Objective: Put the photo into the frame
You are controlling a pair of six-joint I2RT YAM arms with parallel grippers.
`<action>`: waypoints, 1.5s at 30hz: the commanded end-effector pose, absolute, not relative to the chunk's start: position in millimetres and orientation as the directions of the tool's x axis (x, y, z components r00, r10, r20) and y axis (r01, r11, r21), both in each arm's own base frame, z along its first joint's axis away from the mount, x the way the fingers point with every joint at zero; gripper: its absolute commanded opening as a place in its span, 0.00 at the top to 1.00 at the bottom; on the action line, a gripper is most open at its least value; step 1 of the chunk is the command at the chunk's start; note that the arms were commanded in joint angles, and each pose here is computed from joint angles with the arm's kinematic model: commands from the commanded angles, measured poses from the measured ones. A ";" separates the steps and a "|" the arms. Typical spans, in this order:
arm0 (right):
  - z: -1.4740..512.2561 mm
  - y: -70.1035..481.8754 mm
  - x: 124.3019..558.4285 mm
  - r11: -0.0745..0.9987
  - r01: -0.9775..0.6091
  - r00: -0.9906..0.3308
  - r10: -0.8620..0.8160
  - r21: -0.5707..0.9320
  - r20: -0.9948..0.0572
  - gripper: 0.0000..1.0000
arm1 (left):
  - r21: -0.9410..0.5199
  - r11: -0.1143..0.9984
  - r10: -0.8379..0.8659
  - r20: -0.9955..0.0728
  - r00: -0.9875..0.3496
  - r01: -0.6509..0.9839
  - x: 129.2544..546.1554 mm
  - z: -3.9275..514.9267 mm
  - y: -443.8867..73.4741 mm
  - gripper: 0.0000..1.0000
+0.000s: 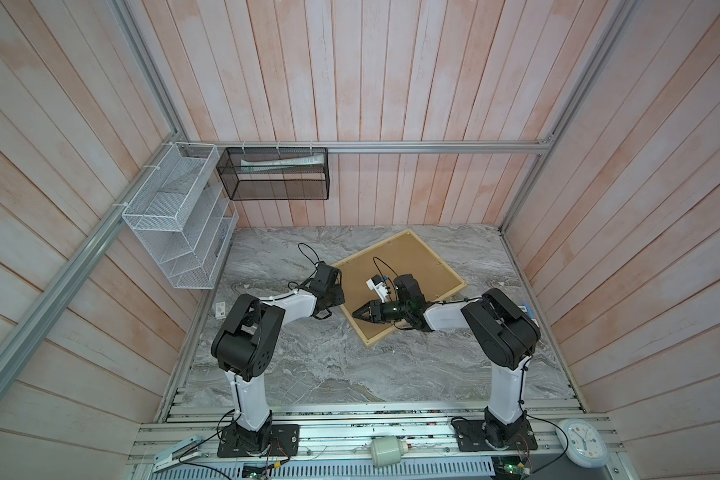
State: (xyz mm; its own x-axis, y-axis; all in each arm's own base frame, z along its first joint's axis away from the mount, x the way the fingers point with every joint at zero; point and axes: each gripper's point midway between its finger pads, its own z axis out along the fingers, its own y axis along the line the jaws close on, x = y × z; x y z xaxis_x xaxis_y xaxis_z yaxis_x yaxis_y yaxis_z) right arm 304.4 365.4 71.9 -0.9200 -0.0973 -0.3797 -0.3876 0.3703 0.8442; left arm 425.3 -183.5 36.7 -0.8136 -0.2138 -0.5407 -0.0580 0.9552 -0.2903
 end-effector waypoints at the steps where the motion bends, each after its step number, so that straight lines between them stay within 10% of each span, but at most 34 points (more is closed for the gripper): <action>1: 83.9 360.2 305.3 0.361 -0.406 -0.910 -0.080 0.840 -0.406 0.60 | -0.274 0.960 -0.207 -0.546 -0.812 -0.060 428.3 36.1 -180.1 0.70; 17: 74.9 349.7 309.6 0.397 -0.384 -0.917 -0.060 0.834 -0.394 0.60 | -0.222 0.970 -0.206 -0.535 -0.820 -0.098 404.8 33.4 -152.5 0.86; 26: 75.3 347.6 314.4 0.413 -0.384 -0.915 -0.052 0.826 -0.400 0.60 | -0.367 0.928 -0.262 -0.520 -0.813 -0.064 385.4 53.4 -176.4 0.60; 45: 86.2 311.3 327.9 0.471 -0.382 -0.901 0.002 0.795 -0.434 0.57 | -0.299 0.954 -0.178 -0.487 -0.855 -0.028 393.3 31.2 -206.7 0.64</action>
State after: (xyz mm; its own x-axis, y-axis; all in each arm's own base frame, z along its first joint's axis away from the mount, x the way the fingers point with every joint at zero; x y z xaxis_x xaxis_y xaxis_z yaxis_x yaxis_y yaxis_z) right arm 330.8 316.3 89.2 -0.9016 0.0076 -0.4324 -0.3825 0.4526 0.8055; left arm 386.6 -208.6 32.0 -0.8546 -0.2020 -0.4783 -0.0331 0.9406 -0.3380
